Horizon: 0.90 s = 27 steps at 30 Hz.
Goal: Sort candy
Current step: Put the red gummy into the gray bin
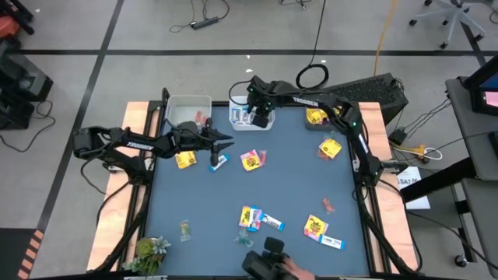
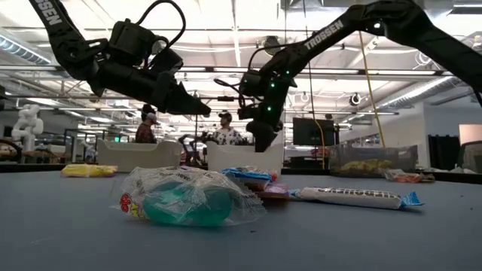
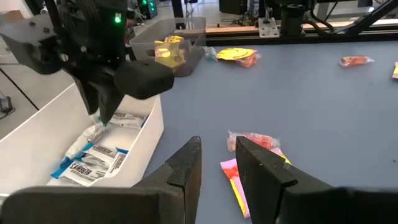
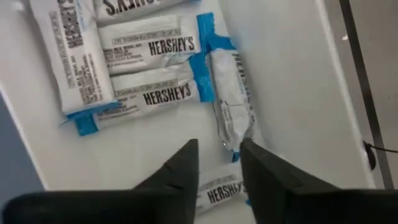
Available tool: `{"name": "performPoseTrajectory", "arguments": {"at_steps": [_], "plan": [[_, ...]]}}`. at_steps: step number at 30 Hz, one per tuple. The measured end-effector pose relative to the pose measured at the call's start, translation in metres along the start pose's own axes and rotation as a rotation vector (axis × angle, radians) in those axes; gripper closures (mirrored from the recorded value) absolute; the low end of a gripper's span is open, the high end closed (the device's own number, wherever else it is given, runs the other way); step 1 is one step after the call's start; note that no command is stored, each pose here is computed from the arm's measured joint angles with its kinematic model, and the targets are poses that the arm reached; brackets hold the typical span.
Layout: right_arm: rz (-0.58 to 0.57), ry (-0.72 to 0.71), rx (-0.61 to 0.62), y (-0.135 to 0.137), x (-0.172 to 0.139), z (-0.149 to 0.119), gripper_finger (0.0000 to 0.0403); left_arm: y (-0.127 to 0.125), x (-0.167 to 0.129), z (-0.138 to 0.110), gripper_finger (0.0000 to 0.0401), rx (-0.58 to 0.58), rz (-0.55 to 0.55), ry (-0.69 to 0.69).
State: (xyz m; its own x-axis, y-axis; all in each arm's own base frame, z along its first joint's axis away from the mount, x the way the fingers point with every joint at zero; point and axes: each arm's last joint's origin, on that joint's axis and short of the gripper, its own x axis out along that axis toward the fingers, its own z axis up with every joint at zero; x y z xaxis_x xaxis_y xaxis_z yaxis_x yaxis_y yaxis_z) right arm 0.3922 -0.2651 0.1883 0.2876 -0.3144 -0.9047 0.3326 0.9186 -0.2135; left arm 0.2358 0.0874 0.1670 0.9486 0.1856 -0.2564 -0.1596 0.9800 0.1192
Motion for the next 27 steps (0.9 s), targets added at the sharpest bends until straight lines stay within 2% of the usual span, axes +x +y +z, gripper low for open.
{"name": "performPoseTrajectory", "arguments": {"at_steps": [2, 4, 6, 11, 13, 17, 21, 27], "plan": [[0.001, 0.003, -0.002, 0.0, -0.007, 0.0, 0.0279, -0.001, 0.0, 0.0, 0.0295, 0.001, -0.005, -0.001], [-0.003, 0.011, -0.004, 0.001, -0.016, -0.001, 0.0281, -0.004, 0.001, 0.001, 0.0295, 0.004, -0.015, -0.002], [-0.019, -0.001, -0.002, 0.002, -0.029, 0.001, 0.0302, -0.007, 0.001, 0.001, 0.0295, 0.008, -0.027, -0.004], [0.018, -0.095, -0.014, 0.01, -0.051, -0.003, 0.0389, -0.014, 0.002, 0.003, 0.0295, 0.038, -0.055, -0.009], [0.018, -0.151, -0.006, 0.016, -0.054, -0.01, 0.0395, -0.016, 0.002, 0.002, 0.0295, 0.043, -0.062, -0.005], [-0.025, -0.307, 0.019, 0.039, -0.072, -0.033, 0.0401, -0.019, 0.002, 0.003, 0.0295, 0.045, -0.073, -0.006], [-0.022, -0.445, 0.077, 0.065, -0.097, -0.067, 0.0402, -0.021, 0.005, 0.007, 0.0297, 0.04, -0.071, -0.013], [-0.057, -0.567, 0.145, 0.103, -0.119, -0.121, 0.0402, -0.027, 0.014, 0.019, 0.0334, 0.059, -0.1, 0.026]]}}
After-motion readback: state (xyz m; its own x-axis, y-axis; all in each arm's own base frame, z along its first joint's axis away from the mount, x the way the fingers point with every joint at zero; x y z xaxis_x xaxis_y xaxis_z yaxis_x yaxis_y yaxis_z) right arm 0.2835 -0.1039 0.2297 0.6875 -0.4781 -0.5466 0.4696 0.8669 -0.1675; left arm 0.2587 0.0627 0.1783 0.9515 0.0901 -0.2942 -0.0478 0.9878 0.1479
